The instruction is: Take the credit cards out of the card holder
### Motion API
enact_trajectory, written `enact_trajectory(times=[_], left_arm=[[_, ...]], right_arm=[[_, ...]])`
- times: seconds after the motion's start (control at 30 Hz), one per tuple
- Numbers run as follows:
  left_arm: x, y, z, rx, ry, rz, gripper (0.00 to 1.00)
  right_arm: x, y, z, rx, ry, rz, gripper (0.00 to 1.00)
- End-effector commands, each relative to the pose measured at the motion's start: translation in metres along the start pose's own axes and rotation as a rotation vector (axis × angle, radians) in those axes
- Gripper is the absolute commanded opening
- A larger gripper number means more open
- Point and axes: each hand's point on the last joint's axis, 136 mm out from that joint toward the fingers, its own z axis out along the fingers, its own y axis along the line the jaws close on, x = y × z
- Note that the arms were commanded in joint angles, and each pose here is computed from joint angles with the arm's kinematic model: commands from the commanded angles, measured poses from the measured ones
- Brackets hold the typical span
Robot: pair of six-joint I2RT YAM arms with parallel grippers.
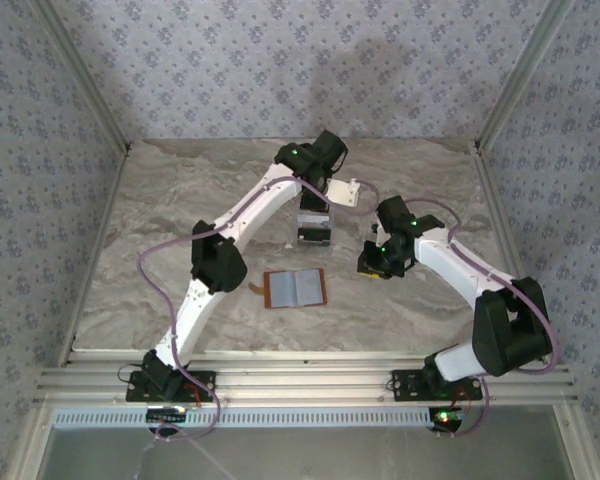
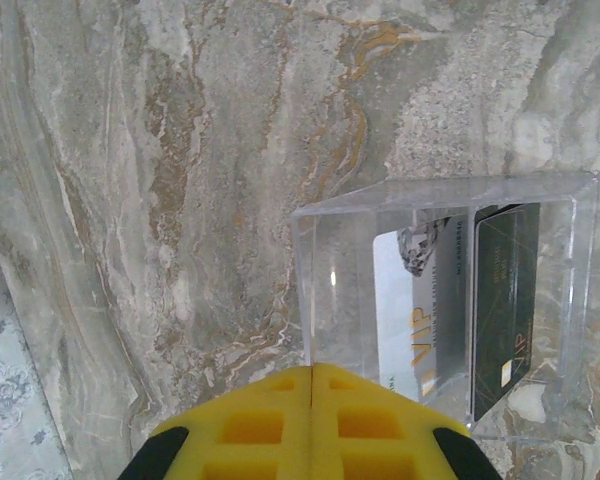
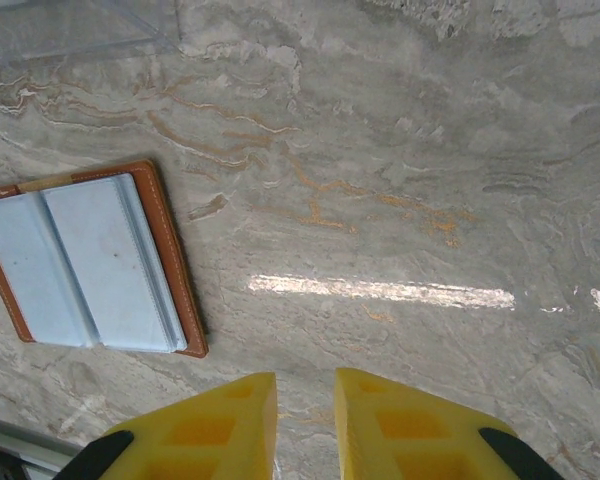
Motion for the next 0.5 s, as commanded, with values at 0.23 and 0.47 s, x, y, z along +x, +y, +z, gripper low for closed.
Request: enact_trajectory(times=[0.23,0.47], left_arm=[[0.002,-0.027,-0.013,0.085,0.043,-0.001,0.00],[-0.001,-0.036,-0.007,0.112,0.041,-0.011,0.00]], right_arm=[[0.002,-0.001,-0.004,-0.002,-0.015,-0.004,0.24],[0.004,-0.002,-0.004,0.001,-0.015,-0.001,0.24]])
